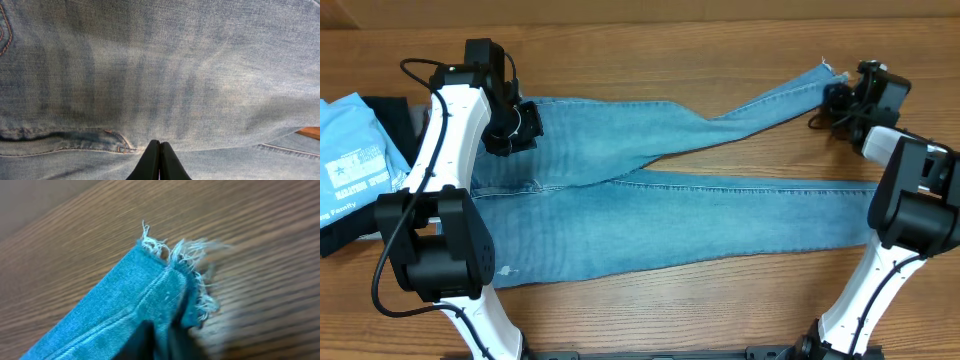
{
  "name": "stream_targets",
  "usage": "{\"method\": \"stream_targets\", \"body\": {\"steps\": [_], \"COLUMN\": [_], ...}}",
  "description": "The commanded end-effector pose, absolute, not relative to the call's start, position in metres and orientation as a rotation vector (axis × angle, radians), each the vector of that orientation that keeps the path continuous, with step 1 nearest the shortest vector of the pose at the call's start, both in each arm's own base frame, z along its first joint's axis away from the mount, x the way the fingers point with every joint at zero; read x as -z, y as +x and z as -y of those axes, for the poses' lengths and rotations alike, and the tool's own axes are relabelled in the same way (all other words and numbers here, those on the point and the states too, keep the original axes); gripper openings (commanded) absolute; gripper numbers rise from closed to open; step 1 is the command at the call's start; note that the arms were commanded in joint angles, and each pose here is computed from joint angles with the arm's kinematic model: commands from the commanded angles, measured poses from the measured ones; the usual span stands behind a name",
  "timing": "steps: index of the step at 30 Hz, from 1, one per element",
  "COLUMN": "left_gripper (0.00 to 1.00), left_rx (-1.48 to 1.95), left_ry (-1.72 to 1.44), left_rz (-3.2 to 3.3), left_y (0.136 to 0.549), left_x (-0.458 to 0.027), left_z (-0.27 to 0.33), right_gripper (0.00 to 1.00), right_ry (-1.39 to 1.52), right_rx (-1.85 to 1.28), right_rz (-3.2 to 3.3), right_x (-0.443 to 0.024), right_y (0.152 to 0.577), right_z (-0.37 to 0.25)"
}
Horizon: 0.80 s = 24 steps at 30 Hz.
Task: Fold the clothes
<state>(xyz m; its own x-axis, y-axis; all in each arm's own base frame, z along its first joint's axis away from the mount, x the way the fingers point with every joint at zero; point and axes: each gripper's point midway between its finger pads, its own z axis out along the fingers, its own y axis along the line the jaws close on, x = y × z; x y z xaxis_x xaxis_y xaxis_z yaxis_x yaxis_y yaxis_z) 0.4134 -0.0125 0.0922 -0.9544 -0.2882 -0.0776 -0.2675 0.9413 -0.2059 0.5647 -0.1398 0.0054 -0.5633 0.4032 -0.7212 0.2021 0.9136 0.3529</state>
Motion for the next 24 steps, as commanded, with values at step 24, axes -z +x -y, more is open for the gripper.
{"method": "stream_targets", "body": {"steps": [24], "left_gripper": [0.04], "left_rx": [0.240], "left_ry": [-0.368], "left_rz": [-2.940], "left_y": [0.423], "left_x": [-0.106], "left_z": [0.009], "right_gripper": [0.05], "right_ry": [0.850], "right_rx": [0.226], "right_rz": [-2.328], "right_x": [-0.138], "right_y": [0.438], "right_z": [0.194]}}
